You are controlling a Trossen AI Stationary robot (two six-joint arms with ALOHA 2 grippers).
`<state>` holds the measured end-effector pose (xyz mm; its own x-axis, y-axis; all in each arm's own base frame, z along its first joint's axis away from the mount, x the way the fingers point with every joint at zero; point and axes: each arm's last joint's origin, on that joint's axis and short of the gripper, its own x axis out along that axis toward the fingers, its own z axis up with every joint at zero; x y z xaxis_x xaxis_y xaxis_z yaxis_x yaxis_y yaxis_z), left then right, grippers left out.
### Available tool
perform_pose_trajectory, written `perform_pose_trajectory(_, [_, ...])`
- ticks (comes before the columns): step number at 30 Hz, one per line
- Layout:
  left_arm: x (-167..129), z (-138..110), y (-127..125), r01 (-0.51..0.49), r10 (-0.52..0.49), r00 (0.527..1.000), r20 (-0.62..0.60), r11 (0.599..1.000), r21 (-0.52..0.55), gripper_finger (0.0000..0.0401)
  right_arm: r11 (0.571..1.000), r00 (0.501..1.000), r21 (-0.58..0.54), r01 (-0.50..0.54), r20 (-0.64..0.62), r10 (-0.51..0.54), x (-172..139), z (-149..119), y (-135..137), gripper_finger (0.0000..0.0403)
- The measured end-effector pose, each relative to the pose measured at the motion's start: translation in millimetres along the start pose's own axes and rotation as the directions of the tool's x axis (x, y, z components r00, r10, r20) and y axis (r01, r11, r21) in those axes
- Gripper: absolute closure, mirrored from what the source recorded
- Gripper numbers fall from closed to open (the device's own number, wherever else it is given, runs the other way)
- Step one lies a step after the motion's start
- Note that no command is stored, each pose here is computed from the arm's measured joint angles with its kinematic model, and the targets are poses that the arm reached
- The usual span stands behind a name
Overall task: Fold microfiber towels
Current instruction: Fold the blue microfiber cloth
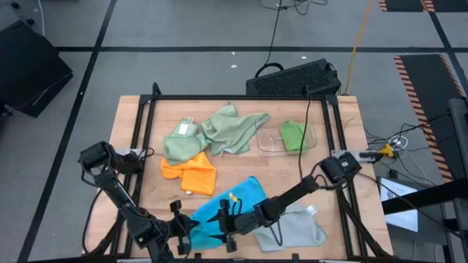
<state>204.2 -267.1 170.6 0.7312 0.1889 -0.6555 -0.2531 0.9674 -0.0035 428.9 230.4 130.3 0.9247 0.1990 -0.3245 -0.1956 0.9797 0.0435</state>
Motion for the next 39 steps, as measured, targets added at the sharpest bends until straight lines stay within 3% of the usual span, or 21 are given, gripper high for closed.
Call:
perform_pose_trajectory(4, [0,1,0,-0.008,0.009,1.0,0.016,1.0,-0.011,0.0398,1.0,1.0,0.028,0.008,-0.017,-0.008,10,-10,-1,0.0164])
perform_pose_trajectory(9, [1,2,1,-0.022,0.023,0.999,0.042,0.999,-0.032,0.0399,0.998,1.0,0.056,0.018,-0.002,-0.018,16,-14,-6,0.0198])
perform_pose_trajectory(15, [4,6,1,-0.022,0.024,0.998,0.051,0.999,-0.045,0.0399,0.998,0.999,0.064,0.028,0.017,-0.029,18,-16,-9,0.0271])
perform_pose_trajectory(21, [5,8,-2,0.002,-0.001,0.998,0.062,1.0,-0.025,0.0396,0.996,0.998,0.066,0.061,0.026,-0.063,20,-14,-18,0.0381])
perform_pose_trajectory(25, [5,8,-3,0.025,-0.024,0.999,0.04,1.0,-0.018,0.0395,0.997,0.998,0.064,0.053,0.023,-0.055,22,-14,-25,0.0392])
perform_pose_trajectory(28, [5,7,-3,0.033,-0.032,0.999,0.027,0.999,-0.033,0.0366,0.996,0.998,0.068,0.055,0.021,-0.057,23,-14,-27,0.0394])
perform_pose_trajectory(36, [9,9,-1,-0.006,0.005,0.999,0.052,1.0,0.029,0.0229,0.997,0.998,0.052,0.054,0.017,-0.055,22,-14,-26,0.04])
perform_pose_trajectory(39, [11,10,0,0.007,-0.007,1.0,0.02,0.999,0.036,0.0215,0.997,0.999,0.052,0.051,0.017,-0.052,22,-14,-26,0.0401])
